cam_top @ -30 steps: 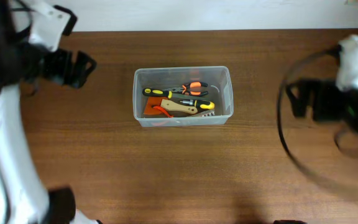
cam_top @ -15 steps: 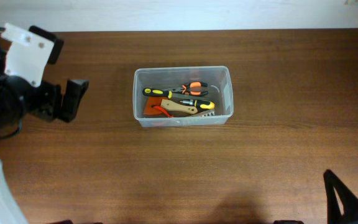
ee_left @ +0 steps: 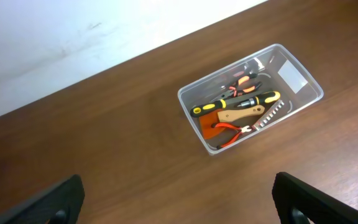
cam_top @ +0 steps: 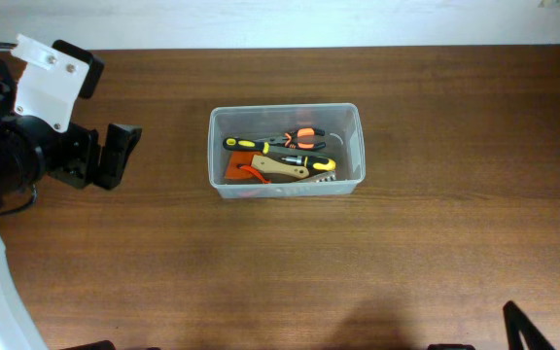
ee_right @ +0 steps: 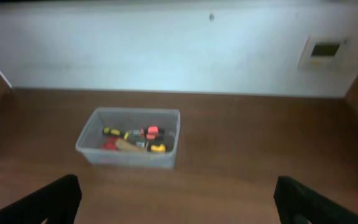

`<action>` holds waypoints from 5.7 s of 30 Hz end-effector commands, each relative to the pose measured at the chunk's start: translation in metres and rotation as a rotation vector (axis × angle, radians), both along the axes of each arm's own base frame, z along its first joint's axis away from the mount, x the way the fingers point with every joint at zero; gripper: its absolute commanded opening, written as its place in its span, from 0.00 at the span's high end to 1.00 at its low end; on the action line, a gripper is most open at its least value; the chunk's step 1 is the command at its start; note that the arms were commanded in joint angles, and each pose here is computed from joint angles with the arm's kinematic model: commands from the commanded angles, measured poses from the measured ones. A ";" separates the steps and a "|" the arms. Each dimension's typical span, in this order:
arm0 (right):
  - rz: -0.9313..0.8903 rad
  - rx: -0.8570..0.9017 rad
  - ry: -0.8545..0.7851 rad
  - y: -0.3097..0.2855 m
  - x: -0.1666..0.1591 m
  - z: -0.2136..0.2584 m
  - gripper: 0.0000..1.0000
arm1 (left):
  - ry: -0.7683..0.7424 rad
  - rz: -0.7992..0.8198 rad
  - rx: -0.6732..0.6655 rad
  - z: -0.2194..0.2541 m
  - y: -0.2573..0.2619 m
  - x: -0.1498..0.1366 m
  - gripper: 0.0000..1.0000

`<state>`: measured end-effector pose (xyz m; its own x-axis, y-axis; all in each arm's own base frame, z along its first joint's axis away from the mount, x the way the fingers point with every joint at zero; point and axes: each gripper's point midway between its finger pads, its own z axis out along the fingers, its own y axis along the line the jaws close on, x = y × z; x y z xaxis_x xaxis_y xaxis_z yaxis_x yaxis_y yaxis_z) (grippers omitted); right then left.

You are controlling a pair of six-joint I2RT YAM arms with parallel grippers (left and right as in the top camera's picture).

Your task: Pack container

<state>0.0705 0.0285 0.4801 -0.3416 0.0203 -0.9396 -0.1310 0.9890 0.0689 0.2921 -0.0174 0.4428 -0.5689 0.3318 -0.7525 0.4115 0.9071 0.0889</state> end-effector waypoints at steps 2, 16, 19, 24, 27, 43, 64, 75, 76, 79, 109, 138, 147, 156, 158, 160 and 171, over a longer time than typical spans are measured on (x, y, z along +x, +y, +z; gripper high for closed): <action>-0.013 0.005 0.012 -0.002 0.001 -0.003 0.01 | -0.009 0.009 -0.004 0.003 0.001 -0.003 0.01; -0.261 -0.113 -0.175 -0.048 0.043 -0.009 0.01 | -0.009 0.009 -0.004 0.003 0.000 -0.003 0.01; -0.218 -0.087 -0.195 -0.041 0.062 -0.048 0.01 | -0.009 0.009 -0.004 0.003 0.001 -0.003 0.01; -0.140 -0.026 -0.120 -0.028 0.103 -0.154 0.01 | -0.009 0.009 -0.004 0.003 0.000 -0.003 0.01; -0.110 -0.018 -0.073 -0.024 0.125 -0.217 0.01 | -0.009 0.009 -0.004 0.003 0.000 -0.003 0.01; -0.110 -0.019 -0.047 -0.026 0.155 -0.346 0.01 | -0.009 0.008 -0.004 0.003 0.000 -0.003 0.01; -0.109 -0.019 -0.041 -0.026 0.155 -0.349 0.01 | -0.005 0.009 -0.005 0.002 0.000 -0.004 0.01; -0.109 -0.019 -0.040 -0.026 0.155 -0.349 0.01 | -0.004 0.009 -0.005 0.002 0.000 -0.003 0.01; -0.109 -0.019 -0.041 -0.026 0.155 -0.349 0.01 | -0.004 0.009 -0.005 0.002 0.000 -0.003 0.01; -0.109 -0.019 -0.040 -0.026 0.155 -0.349 0.01 | -0.029 0.020 0.012 0.008 0.002 -0.011 0.01; -0.109 -0.019 -0.040 -0.026 0.155 -0.349 0.01 | -0.698 0.543 -0.065 -0.148 0.058 -0.072 0.01; -0.109 -0.019 -0.041 -0.026 0.155 -0.349 0.01 | -0.503 0.432 -0.057 -0.298 0.031 -0.058 0.01; -0.109 -0.019 -0.040 -0.026 0.155 -0.349 0.01 | -0.503 0.432 -0.057 -0.298 0.031 -0.058 0.01; -0.109 -0.019 -0.040 -0.026 0.155 -0.349 0.01 | -0.503 0.432 -0.057 -0.298 0.031 -0.058 0.01; -0.110 -0.019 -0.040 -0.026 0.155 -0.349 0.01 | -0.503 0.432 -0.057 -0.298 0.031 -0.058 0.01; -0.110 -0.019 -0.041 -0.026 0.155 -0.349 0.01 | -0.503 0.432 -0.057 -0.298 0.031 -0.058 0.01; -0.110 -0.019 -0.040 -0.026 0.155 -0.349 0.01 | -0.503 0.432 -0.057 -0.298 0.031 -0.058 0.01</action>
<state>0.2260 0.0020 0.1296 -0.3104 0.0345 -0.9500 -0.0186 0.9989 0.0424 0.2345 0.0125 0.1444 -0.2269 0.1133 -0.9673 -0.0567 0.9900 0.1293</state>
